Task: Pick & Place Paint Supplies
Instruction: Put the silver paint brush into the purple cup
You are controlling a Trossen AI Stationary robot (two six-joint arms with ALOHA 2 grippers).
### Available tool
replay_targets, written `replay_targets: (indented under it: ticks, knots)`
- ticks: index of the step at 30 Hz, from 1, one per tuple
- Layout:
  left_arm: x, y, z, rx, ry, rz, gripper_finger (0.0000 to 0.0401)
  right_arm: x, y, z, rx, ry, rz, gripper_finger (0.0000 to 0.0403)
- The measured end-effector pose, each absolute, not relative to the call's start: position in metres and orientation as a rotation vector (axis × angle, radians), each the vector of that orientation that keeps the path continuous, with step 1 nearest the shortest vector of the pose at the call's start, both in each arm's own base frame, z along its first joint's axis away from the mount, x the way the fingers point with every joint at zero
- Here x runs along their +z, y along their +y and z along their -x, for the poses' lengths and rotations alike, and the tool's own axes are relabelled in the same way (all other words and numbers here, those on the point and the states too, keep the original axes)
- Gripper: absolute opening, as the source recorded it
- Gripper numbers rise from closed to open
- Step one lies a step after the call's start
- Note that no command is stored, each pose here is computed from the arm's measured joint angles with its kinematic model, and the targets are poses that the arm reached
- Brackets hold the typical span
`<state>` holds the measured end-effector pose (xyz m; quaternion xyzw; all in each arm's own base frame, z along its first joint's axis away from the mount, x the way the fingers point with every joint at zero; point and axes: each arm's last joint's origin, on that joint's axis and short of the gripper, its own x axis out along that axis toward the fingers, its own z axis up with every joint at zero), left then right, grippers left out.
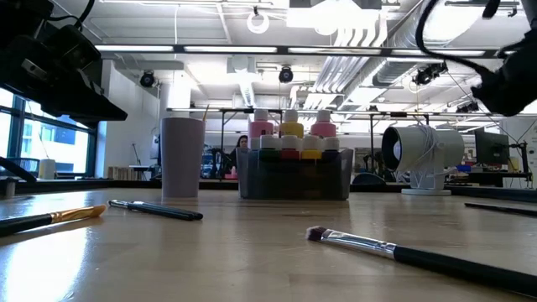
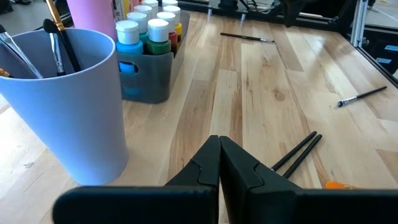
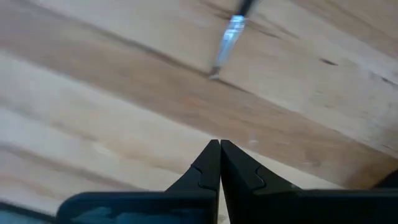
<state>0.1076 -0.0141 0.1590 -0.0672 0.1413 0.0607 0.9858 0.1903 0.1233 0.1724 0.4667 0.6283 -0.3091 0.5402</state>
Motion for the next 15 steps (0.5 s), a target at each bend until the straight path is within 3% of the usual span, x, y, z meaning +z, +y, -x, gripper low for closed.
replay_targets:
  ticks: [15]
  knots:
    - [0.159,-0.014,-0.108,0.122,0.284,0.136,0.0,0.197,0.149,-0.187,-0.714,1.269,-0.962,0.0003]
